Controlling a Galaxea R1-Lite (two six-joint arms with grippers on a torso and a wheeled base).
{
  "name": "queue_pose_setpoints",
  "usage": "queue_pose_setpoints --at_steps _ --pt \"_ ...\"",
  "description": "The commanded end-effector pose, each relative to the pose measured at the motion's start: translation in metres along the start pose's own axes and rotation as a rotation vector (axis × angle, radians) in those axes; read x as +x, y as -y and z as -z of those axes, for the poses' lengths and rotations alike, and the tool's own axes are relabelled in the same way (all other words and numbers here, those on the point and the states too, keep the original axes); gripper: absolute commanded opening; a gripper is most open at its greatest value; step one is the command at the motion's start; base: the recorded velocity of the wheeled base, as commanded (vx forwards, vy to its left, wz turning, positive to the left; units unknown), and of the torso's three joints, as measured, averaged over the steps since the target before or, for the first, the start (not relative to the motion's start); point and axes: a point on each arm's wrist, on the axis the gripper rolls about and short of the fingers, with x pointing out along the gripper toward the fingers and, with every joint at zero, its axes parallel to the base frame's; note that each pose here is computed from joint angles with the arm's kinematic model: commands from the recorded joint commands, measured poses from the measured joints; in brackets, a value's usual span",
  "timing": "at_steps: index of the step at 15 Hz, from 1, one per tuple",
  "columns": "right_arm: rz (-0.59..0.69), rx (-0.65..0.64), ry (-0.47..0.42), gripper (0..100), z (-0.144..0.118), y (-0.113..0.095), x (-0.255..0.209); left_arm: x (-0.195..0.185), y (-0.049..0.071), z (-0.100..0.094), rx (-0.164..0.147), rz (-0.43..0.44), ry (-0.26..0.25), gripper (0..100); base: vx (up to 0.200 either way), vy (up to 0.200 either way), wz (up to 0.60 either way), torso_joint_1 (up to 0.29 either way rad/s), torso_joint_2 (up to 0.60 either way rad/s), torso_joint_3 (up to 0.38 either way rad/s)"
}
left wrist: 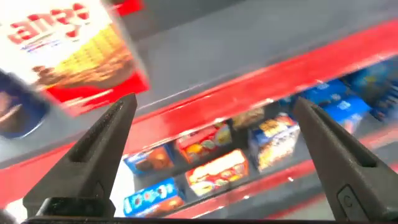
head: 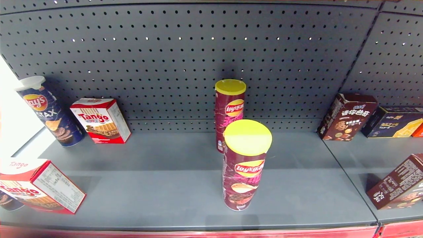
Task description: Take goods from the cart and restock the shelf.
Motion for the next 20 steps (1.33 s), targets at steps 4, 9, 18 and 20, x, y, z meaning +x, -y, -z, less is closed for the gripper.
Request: queue_pose_setpoints --at_steps 4,9,18,20 --pt "-0.001 0.0 -0.002 100 0.0 0.0 0.0001 -0.005 0.0017 0.0013 0.011 -0.032 0.056 100 0.0 0.0 0.0 0.0 0.0 0.0" --pt "-0.001 0.0 -0.002 100 0.0 0.0 0.0001 -0.0095 0.0034 0.0024 -0.012 -0.067 0.107 100 0.0 0.0 0.0 0.0 0.0 0.0" --pt "-0.001 0.0 -0.002 100 0.0 0.0 0.0001 -0.0097 0.0007 0.0104 -0.17 -0.245 0.01 100 0.0 0.0 0.0 0.0 0.0 0.0" --pt "-0.001 0.0 -0.002 100 0.0 0.0 0.0001 -0.0093 0.002 0.0098 -0.175 -0.182 0.024 100 0.0 0.0 0.0 0.0 0.0 0.0"
